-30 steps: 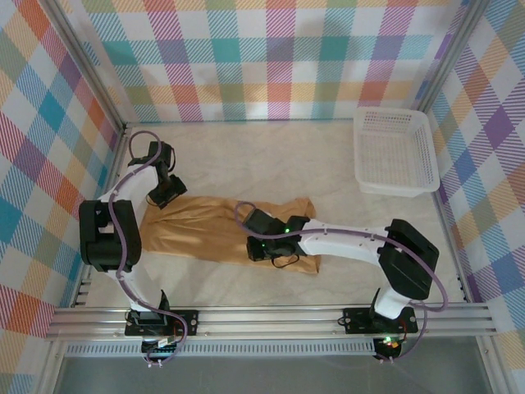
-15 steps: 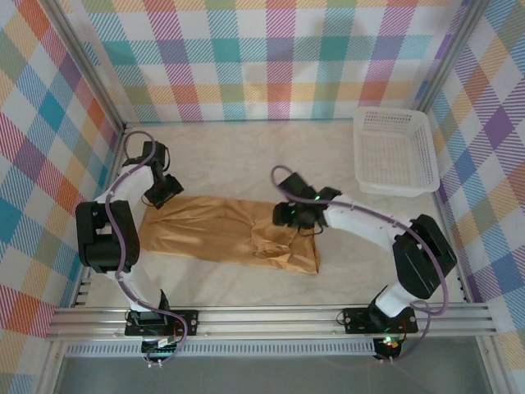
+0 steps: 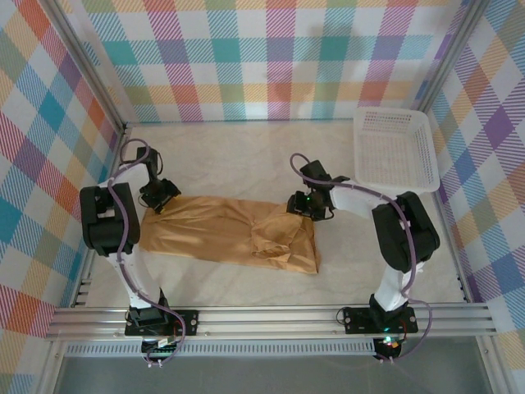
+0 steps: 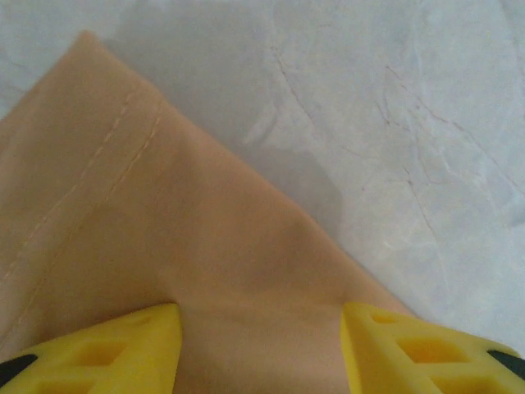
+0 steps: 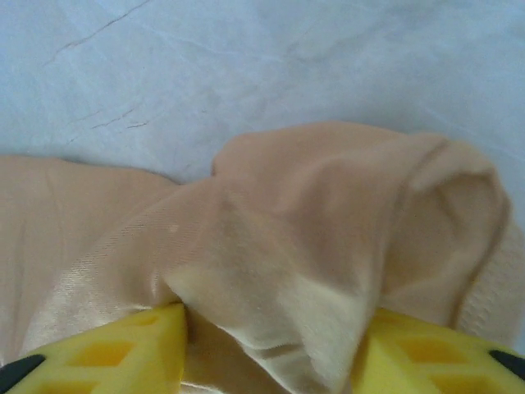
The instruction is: Fold the inside-out t-shirt
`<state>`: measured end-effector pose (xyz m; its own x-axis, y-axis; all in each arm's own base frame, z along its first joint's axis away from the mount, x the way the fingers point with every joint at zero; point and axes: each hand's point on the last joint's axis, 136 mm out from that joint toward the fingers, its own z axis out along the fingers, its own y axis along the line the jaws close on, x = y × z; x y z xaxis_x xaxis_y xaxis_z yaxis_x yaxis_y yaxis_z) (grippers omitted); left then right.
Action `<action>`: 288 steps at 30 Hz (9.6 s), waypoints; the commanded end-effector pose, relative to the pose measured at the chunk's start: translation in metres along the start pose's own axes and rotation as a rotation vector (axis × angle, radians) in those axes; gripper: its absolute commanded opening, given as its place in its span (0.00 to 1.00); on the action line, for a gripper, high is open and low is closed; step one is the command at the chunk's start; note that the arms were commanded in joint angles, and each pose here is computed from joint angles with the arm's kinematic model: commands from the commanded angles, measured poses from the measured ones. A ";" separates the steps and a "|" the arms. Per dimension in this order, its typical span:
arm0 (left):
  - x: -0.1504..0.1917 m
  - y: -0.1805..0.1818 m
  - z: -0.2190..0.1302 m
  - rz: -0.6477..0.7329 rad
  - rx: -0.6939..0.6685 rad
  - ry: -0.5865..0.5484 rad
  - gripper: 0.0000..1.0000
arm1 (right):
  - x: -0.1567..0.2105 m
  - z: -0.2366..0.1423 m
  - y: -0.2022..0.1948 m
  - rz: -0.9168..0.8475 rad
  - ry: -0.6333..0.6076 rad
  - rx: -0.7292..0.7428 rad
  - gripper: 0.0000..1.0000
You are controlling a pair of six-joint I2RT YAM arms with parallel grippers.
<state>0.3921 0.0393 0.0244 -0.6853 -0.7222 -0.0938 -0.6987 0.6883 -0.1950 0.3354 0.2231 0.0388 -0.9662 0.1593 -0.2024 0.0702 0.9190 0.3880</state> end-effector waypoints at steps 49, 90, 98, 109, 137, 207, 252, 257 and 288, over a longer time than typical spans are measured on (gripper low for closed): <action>-0.002 0.015 -0.090 0.006 0.016 -0.167 0.61 | 0.062 0.040 0.012 -0.083 0.157 0.184 0.31; 0.028 -0.054 -0.104 0.087 0.188 -0.168 0.59 | -0.005 -0.126 0.053 -0.190 -0.112 -0.019 0.00; 0.019 -0.036 -0.114 0.022 0.221 -0.165 0.59 | 0.002 -0.140 0.131 -0.295 -0.145 -0.153 0.00; 0.016 -0.020 -0.108 -0.020 0.218 -0.143 0.59 | 0.022 -0.120 0.215 -0.445 -0.066 -0.257 0.00; 0.065 -0.017 -0.100 0.013 0.348 -0.027 0.59 | 0.061 -0.073 0.244 -0.577 0.108 -0.240 0.50; 0.178 -0.055 -0.074 0.474 0.193 0.176 0.49 | 0.061 -0.018 0.135 -0.229 0.208 -0.237 0.43; 0.226 0.084 -0.090 0.150 0.025 0.063 0.03 | 0.000 0.048 0.174 -0.187 0.195 -0.170 0.46; 0.216 0.079 -0.088 0.150 0.023 0.020 0.47 | -0.009 0.051 0.194 -0.228 0.186 -0.231 0.48; 0.155 -0.143 -0.076 0.619 0.220 0.111 0.58 | 0.035 -0.060 0.065 -0.216 -0.022 -0.050 0.49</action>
<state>0.3918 -0.1425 0.0958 -0.9459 -0.2641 -0.1883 -0.2088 0.9400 -0.2697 0.2604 0.2772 0.1132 -0.9673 -0.0143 -0.2533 -0.1298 0.8859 0.4454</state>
